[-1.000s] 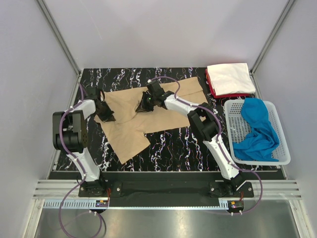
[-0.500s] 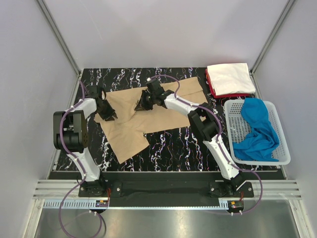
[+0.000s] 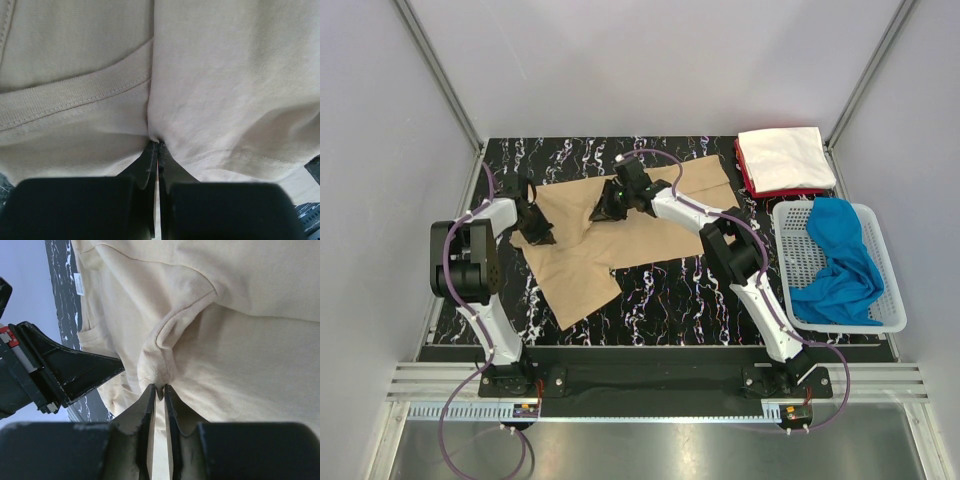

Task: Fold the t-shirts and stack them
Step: Fold the tshirt

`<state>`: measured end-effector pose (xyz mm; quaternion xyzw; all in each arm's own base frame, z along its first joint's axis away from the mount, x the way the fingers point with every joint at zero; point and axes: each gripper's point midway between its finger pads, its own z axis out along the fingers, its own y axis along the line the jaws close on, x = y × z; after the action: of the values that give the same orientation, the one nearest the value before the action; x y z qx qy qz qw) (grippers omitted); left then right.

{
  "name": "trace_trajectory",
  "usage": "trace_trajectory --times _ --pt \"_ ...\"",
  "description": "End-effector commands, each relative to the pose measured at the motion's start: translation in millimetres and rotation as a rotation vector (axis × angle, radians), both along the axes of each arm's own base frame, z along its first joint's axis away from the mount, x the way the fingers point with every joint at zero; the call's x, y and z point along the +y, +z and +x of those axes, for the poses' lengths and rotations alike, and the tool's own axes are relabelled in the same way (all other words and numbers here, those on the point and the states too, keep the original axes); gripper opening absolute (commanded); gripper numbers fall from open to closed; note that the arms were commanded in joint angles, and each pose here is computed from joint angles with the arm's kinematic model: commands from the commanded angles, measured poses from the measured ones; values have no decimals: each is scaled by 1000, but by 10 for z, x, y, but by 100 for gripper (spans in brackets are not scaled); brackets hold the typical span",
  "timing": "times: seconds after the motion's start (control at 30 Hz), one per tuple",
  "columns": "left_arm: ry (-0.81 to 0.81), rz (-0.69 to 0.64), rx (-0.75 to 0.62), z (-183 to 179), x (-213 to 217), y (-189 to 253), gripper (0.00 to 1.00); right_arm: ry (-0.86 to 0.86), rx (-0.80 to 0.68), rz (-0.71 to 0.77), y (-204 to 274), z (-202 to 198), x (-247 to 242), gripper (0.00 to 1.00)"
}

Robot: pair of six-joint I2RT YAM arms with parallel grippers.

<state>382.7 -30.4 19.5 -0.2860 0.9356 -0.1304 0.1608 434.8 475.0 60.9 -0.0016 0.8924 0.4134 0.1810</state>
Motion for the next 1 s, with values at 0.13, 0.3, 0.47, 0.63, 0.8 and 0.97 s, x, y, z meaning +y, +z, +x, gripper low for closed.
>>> trace_trajectory --times 0.13,0.3,0.47,0.63,0.8,0.97 --pt "5 51 -111 229 81 332 0 63 -113 60 492 54 179 26" --pt "39 88 -161 336 213 551 0 92 -90 32 355 101 176 34" --pt "51 77 -160 385 248 543 0 87 -94 3 349 112 151 36" --pt "40 62 -120 277 214 425 0 16 -115 -98 319 119 -86 34" --pt "38 28 -87 137 131 344 0 22 -104 -162 154 83 -229 36" --pt "41 14 -65 94 103 268 0 46 -81 -172 10 52 -259 39"
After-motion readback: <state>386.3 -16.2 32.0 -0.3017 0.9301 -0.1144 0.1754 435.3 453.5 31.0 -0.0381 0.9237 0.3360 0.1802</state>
